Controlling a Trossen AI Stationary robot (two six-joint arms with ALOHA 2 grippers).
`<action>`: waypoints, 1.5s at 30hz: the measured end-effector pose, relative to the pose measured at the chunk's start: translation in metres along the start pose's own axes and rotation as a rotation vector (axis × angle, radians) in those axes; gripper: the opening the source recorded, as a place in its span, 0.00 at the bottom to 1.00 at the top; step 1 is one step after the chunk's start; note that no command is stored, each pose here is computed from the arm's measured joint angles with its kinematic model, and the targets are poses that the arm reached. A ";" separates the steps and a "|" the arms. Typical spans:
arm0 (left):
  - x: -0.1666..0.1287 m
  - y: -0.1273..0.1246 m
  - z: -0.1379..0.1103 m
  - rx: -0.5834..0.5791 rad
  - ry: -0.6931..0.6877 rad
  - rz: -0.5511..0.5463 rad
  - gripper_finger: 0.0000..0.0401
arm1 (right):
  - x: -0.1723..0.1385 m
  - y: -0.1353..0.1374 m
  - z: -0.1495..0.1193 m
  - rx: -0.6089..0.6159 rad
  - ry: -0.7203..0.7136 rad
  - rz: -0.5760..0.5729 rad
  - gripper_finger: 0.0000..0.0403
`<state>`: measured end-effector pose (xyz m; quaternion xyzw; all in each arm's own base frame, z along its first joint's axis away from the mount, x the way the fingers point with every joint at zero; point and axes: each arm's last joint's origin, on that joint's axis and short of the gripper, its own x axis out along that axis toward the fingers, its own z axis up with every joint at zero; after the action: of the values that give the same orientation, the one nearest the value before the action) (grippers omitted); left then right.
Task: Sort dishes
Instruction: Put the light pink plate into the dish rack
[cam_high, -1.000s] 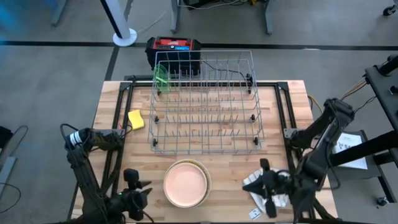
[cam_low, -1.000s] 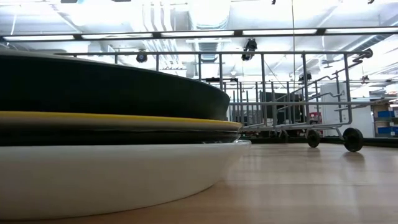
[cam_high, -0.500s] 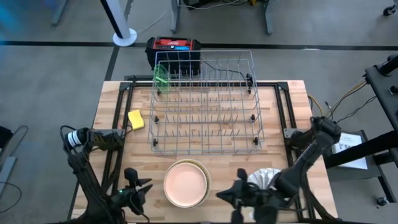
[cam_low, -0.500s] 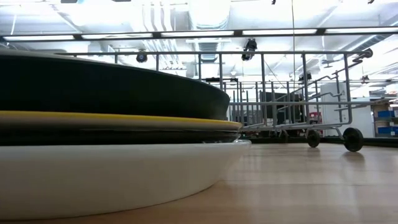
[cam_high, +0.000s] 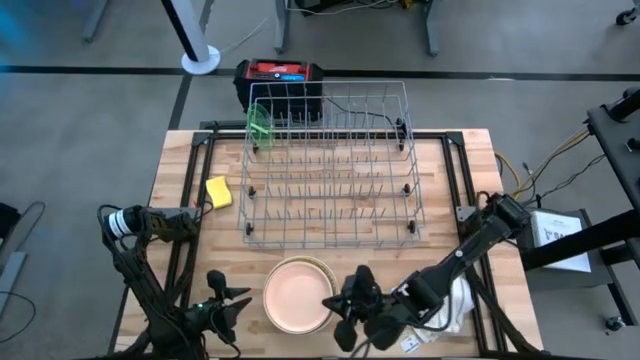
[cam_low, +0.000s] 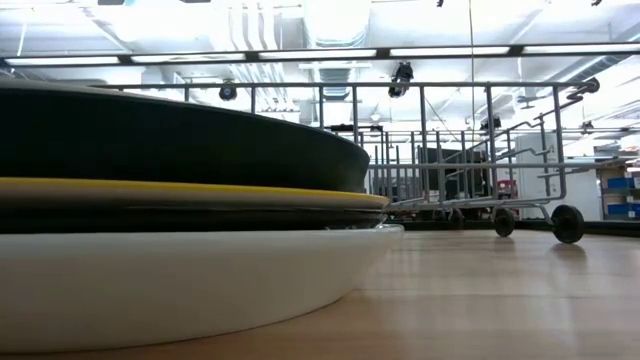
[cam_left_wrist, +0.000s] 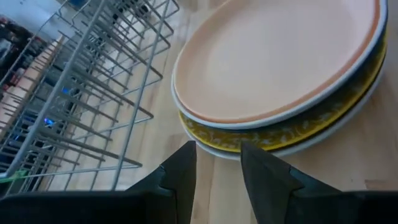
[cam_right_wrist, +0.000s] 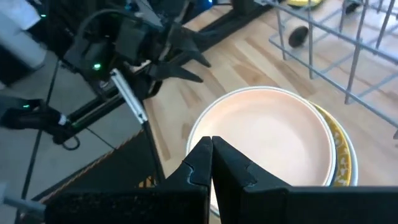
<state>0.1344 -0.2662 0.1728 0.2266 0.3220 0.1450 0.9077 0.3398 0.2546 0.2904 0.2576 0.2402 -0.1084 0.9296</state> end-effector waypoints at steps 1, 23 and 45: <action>0.001 0.000 -0.001 0.002 -0.007 0.005 0.29 | 0.003 -0.001 -0.002 0.000 0.005 -0.007 0.00; 0.026 -0.008 -0.016 -0.131 -0.208 0.047 0.29 | 0.071 -0.037 -0.021 0.157 0.152 -0.165 0.00; 0.033 -0.006 -0.021 -0.160 -0.189 0.052 0.29 | 0.089 -0.056 -0.033 0.128 0.150 -0.308 0.18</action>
<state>0.1467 -0.2513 0.1380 0.1745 0.2167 0.1715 0.9451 0.3848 0.2180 0.1967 0.2835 0.3380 -0.2451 0.8633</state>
